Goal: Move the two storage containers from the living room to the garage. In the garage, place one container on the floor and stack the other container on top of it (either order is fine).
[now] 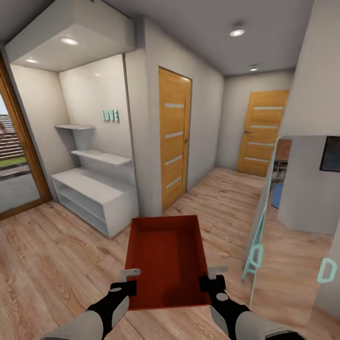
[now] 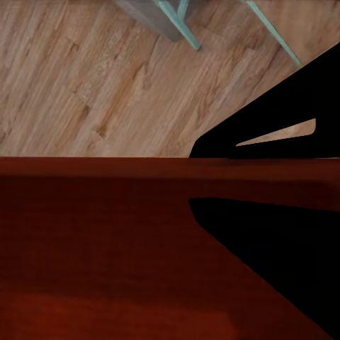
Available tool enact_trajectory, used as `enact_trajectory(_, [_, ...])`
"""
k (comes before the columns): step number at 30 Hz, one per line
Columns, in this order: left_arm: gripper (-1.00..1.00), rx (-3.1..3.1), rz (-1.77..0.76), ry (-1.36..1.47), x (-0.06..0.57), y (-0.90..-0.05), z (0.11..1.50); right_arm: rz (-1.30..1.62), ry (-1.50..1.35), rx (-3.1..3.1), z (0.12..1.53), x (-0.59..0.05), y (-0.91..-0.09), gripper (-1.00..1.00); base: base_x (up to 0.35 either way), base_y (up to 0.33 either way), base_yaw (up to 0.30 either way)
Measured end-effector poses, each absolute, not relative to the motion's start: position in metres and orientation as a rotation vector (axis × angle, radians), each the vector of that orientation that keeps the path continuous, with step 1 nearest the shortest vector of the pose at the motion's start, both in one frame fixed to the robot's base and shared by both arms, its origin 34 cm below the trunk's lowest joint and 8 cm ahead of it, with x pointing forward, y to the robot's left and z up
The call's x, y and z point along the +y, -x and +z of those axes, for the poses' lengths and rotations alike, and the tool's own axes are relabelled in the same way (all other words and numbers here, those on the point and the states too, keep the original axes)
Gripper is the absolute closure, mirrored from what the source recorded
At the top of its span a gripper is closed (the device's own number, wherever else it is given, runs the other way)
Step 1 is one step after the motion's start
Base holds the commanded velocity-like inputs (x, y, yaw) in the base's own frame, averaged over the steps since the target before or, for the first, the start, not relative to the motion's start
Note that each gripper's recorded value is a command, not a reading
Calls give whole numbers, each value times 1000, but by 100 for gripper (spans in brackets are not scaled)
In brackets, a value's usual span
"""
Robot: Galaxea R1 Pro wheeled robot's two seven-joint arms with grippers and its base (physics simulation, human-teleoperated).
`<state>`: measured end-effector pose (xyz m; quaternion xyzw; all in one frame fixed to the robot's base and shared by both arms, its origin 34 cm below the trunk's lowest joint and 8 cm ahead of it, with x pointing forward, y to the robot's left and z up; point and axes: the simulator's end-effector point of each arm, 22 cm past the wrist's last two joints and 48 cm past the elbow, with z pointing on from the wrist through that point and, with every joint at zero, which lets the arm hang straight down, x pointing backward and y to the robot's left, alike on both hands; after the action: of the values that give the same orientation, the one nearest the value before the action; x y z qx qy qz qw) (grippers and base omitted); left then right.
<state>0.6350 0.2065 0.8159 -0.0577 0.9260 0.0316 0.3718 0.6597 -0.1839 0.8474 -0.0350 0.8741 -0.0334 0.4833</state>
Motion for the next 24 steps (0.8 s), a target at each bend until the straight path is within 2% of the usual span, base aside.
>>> enact_trajectory(13, [100, 2374, 81, 148, 207, -635, 816, -81, 85, 2129, 847, -184, -660, 100, 298, 220, -8])
enact_trajectory(24, [100, 2370, 81, 147, 206, -636, 818, -82, 84, 2126, 849, -184, -660, 100, 298, 220, -195])
